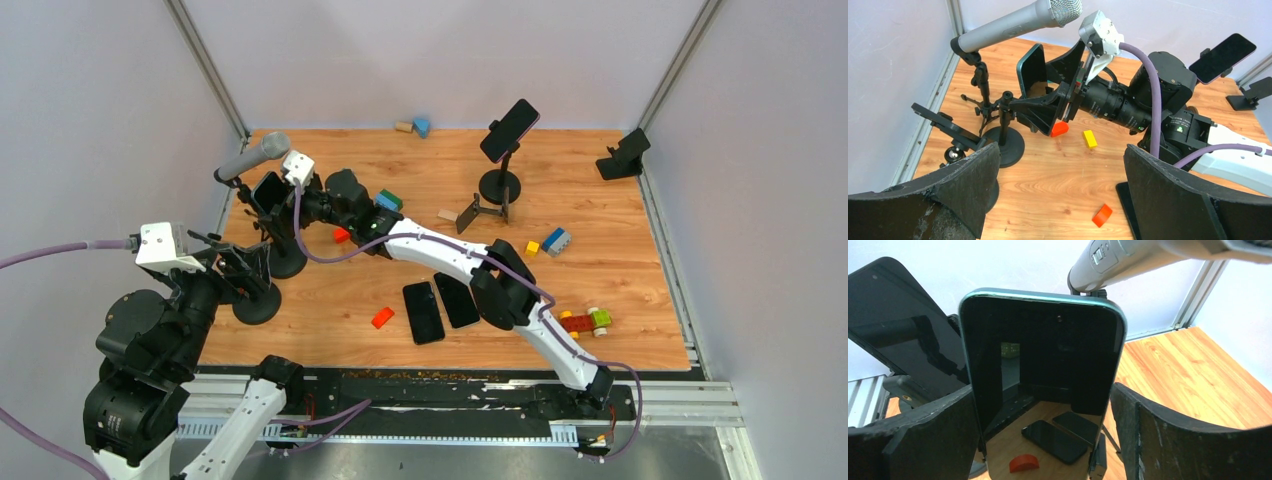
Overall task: Remove the phone from the phone stand
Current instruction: Move the phone stand with the phone to the center of the board.
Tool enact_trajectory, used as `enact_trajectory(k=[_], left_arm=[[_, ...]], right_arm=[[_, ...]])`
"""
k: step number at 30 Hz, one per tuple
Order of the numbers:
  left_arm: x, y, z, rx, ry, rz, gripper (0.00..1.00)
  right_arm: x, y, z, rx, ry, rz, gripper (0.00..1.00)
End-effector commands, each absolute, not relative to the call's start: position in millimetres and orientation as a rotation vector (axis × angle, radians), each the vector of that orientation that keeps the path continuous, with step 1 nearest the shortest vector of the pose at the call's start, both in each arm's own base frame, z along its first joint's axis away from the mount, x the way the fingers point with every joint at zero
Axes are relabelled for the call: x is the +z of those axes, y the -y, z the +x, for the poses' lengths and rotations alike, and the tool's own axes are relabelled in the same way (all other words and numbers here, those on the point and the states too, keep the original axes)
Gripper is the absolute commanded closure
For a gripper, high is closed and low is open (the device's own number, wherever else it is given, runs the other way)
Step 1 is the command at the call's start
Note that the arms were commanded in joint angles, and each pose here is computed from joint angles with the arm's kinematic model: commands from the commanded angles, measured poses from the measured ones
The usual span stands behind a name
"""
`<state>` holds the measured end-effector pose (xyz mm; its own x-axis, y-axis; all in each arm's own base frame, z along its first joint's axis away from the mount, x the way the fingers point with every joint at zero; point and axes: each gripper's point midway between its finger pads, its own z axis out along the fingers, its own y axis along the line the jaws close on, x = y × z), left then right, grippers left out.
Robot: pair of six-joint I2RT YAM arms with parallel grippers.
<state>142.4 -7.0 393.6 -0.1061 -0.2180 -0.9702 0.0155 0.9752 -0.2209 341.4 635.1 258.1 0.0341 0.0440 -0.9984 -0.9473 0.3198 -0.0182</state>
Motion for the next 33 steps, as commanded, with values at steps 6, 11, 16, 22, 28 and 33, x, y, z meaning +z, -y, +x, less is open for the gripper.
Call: enact_trajectory(k=[6, 11, 16, 22, 28, 33], left_arm=[[398, 6, 141, -0.191, -1.649, -0.14, 0.0], [394, 4, 140, -0.182, -1.656, -0.144, 0.0], [391, 6, 142, -0.186, -1.66, -0.141, 0.0], [391, 5, 146, -0.162, -1.653, -0.127, 0.0], [369, 25, 167, -0.199, -1.696, -0.03, 0.0], [347, 61, 188, -0.297, -1.726, 0.139, 0.0]], right_arm=[[303, -627, 328, 1.024, -1.182, -0.924, 0.56], [340, -599, 311, 1.014, -1.107, -0.899, 0.89], [361, -559, 294, 0.979, -1.112, -0.887, 1.0], [338, -511, 271, 0.895, -1.172, -0.965, 1.0], [317, -449, 248, 0.806, -1.237, -0.984, 1.0], [300, -407, 219, 0.788, -1.258, -1.064, 1.0]])
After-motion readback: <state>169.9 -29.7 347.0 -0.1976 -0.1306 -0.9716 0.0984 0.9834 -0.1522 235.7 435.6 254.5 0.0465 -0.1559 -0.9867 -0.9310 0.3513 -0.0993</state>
